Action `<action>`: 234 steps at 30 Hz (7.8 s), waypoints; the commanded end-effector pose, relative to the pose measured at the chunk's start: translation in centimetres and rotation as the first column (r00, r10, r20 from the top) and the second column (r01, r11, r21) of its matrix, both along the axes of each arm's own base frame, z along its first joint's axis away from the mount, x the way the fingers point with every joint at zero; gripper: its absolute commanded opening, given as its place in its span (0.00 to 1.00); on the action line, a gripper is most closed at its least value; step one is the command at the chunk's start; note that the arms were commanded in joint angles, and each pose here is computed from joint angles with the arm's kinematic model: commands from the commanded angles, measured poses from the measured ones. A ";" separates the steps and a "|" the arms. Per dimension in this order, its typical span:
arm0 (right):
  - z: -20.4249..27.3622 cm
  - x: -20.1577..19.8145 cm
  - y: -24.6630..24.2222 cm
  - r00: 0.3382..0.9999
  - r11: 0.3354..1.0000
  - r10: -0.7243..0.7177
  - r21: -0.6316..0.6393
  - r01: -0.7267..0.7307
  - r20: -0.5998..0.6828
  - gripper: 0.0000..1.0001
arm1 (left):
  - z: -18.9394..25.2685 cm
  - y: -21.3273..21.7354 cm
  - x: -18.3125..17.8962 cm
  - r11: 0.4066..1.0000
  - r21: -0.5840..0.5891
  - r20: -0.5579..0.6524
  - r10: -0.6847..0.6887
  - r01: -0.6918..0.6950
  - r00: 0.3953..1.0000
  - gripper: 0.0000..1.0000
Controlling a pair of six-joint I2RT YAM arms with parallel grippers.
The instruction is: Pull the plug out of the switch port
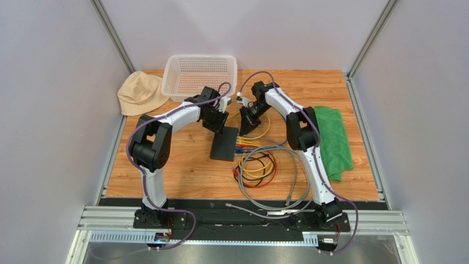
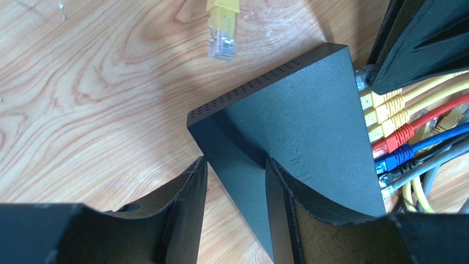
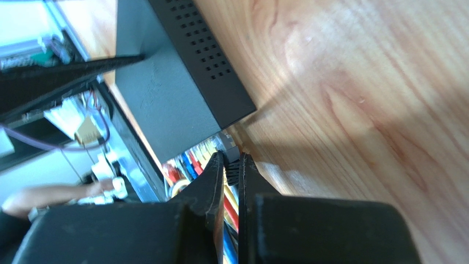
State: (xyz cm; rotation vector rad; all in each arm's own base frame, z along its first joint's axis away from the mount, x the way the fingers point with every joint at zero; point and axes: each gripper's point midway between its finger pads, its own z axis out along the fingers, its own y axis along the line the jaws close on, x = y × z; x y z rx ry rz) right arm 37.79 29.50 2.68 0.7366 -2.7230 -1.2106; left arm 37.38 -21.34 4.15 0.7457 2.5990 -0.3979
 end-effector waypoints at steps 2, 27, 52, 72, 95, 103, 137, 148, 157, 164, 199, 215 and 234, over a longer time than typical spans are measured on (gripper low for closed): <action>-3.3 -1.3 -3.6 0.993 0.995 0.096 0.029 -0.094 -0.075 0.00 | -2.1 -0.7 -1.5 0.998 0.019 -0.042 -0.061 0.062 0.997 0.50; -3.3 1.0 -0.9 0.999 0.997 0.011 0.078 -0.007 -0.044 0.43 | -1.9 -2.0 -2.6 0.991 0.012 -0.038 -0.131 0.132 0.991 0.50; -6.6 0.6 0.9 0.999 0.974 -0.044 -0.222 0.047 0.021 0.19 | -2.2 -2.2 -2.6 0.989 0.021 -0.047 -0.144 0.145 0.988 0.50; -7.3 -3.0 -7.9 0.997 0.900 0.060 -0.429 -0.075 -0.049 0.00 | -2.2 -2.0 -2.5 0.990 0.027 -0.040 -0.135 0.136 0.990 0.50; -2.9 -2.6 -7.4 0.983 0.975 0.162 -0.140 -0.173 -0.086 0.02 | 3.1 -3.8 -1.6 0.987 -0.066 0.075 -0.143 0.148 0.987 0.47; -3.0 -0.9 -5.8 0.993 0.988 0.110 -0.106 -0.115 -0.047 0.44 | 3.6 -7.1 -4.2 0.943 -0.216 -0.003 -0.261 0.255 0.965 0.00; -5.8 0.5 -2.0 1.000 0.999 0.020 0.032 -0.020 -0.001 0.38 | -1.8 -7.5 -6.7 0.960 -0.160 -0.173 -0.256 0.230 0.951 0.00; -5.6 0.1 -1.9 0.999 0.998 0.048 0.030 -0.048 0.007 0.29 | -1.9 -7.4 -6.5 0.961 -0.153 -0.164 -0.256 0.232 0.953 0.00; -5.7 -0.7 -1.3 0.997 0.997 0.075 0.029 -0.075 -0.011 0.18 | -1.8 -7.2 -6.2 0.962 -0.141 -0.153 -0.254 0.233 0.955 0.00; -5.9 -0.1 -2.7 0.996 0.991 0.089 -0.098 -0.088 0.010 0.00 | -2.0 -7.0 -5.9 0.964 -0.130 -0.146 -0.248 0.230 0.958 0.00; 4.4 8.4 -9.8 0.924 0.995 -0.020 -0.087 0.057 0.383 0.46 | -0.4 -6.3 -4.7 0.964 -0.149 -0.086 -0.235 0.221 0.968 0.00; 2.3 0.6 -19.4 0.895 0.888 0.185 -0.460 0.025 0.406 0.52 | 0.9 -3.8 0.4 0.969 -0.239 -0.098 -0.094 0.069 0.991 0.00; 10.6 1.9 -17.9 0.775 0.936 0.093 -0.320 0.146 0.625 0.52 | 5.2 -3.8 -0.7 0.947 -0.290 -0.023 -0.149 0.136 0.989 0.02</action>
